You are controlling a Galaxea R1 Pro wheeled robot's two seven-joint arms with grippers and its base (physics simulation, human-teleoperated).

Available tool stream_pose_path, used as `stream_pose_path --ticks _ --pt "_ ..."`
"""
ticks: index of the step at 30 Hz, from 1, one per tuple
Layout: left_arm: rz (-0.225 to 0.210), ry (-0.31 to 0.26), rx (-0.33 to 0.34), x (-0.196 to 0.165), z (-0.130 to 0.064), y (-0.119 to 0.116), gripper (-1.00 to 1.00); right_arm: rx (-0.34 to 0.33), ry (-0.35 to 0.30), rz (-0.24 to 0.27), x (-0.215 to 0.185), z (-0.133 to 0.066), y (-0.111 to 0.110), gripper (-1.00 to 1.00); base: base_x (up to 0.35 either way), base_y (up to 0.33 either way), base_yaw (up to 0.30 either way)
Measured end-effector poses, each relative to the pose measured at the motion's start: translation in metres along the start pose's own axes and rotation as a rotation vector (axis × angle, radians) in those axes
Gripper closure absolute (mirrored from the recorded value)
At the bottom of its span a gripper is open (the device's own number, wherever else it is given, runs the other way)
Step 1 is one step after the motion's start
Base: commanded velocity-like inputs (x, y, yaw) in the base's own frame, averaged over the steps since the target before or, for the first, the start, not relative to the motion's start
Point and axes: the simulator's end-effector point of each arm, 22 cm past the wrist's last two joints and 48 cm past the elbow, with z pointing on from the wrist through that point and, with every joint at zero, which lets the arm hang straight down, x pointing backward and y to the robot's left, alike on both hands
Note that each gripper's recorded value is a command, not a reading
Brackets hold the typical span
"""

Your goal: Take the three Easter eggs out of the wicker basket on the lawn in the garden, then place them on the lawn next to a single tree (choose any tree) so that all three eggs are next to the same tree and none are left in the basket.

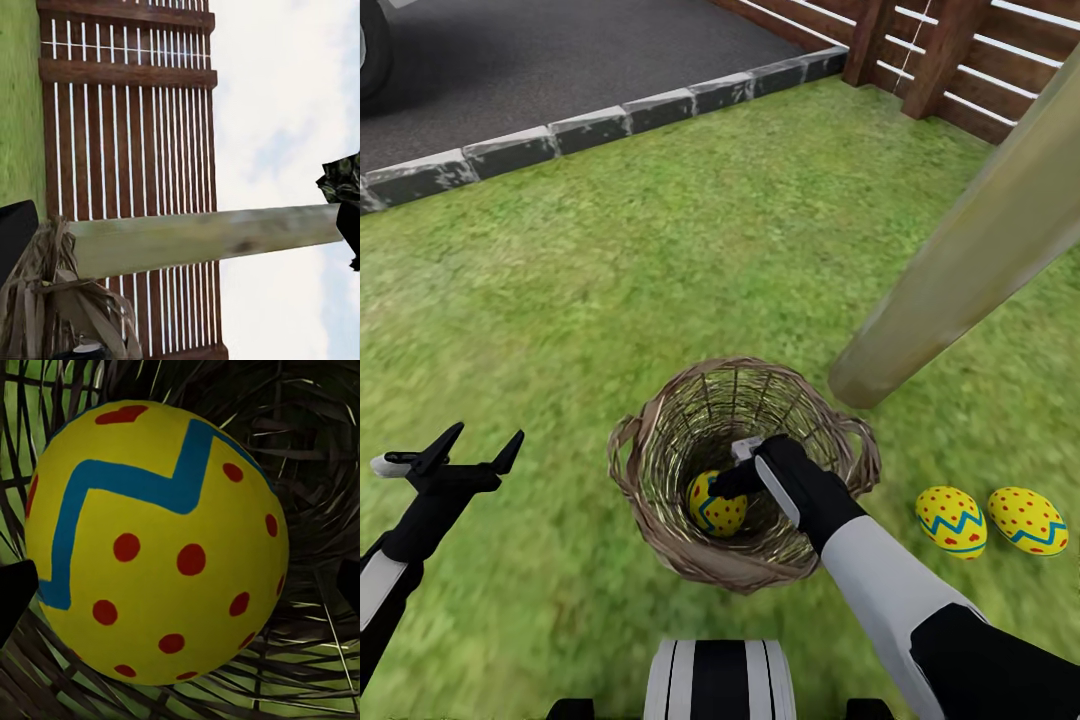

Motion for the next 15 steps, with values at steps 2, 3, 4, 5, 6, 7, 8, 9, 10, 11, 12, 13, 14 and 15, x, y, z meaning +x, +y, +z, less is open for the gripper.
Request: stream_pose_path --ticks 2,3,4,5,6,7,8,9,10,11,12,13,14,15 --pt "-0.002 -0.001 0.001 0.001 0.000 0.000 -1.00 0.004 0.000 -0.001 0.000 0.000 -0.001 -1.00 0.000 0.000 0.000" --pt "-0.003 -0.001 0.002 0.001 0.000 0.001 -1.00 0.004 0.000 -0.001 0.000 0.000 -0.001 -1.00 0.000 0.000 0.000" --pt "-0.003 -0.002 0.002 0.001 0.000 0.001 -1.00 0.004 0.000 0.000 0.000 0.000 0.000 -1.00 0.000 0.000 0.000" --pt "-0.004 -0.002 0.003 0.001 0.000 0.001 -1.00 0.002 0.000 0.000 0.000 0.000 0.001 -1.00 0.000 0.000 0.000" --pt "-0.005 -0.003 0.003 0.001 0.001 0.001 -1.00 0.002 0.000 0.000 0.000 0.000 0.001 -1.00 0.000 0.000 0.000" --pt "-0.007 -0.004 0.000 0.002 0.000 0.003 -1.00 0.001 0.004 0.002 0.001 0.002 0.001 -1.00 0.000 0.000 0.000" --pt "-0.009 -0.005 -0.004 0.002 -0.001 0.006 -1.00 -0.001 0.008 0.003 0.003 0.005 0.001 -1.00 0.000 0.000 0.000" --pt "-0.011 -0.005 -0.006 0.002 -0.002 0.008 -1.00 -0.002 0.011 0.005 0.004 0.007 0.000 -1.00 0.000 0.000 0.000" --pt "-0.011 -0.005 -0.006 0.002 -0.002 0.008 -1.00 -0.002 0.011 0.005 0.004 0.007 0.000 -1.00 0.000 0.000 0.000" --pt "-0.011 -0.005 -0.007 0.002 -0.002 0.008 -1.00 -0.003 0.011 0.005 0.004 0.007 0.001 -1.00 0.000 0.000 0.000" --pt "-0.013 -0.006 -0.010 0.002 -0.003 0.010 -1.00 -0.004 0.015 0.006 0.005 0.009 0.000 -1.00 0.000 0.000 0.000" --pt "-0.015 -0.007 -0.014 0.002 -0.004 0.012 -1.00 -0.005 0.019 0.008 0.007 0.011 0.000 -1.00 0.000 0.000 0.000" --pt "-0.016 -0.007 -0.014 0.002 -0.004 0.012 -1.00 -0.005 0.019 0.008 0.007 0.011 0.000 -1.00 0.000 0.000 0.000" --pt "-0.016 -0.007 -0.014 0.002 -0.004 0.012 -1.00 -0.006 0.018 0.008 0.007 0.011 0.000 -1.00 0.000 0.000 0.000"
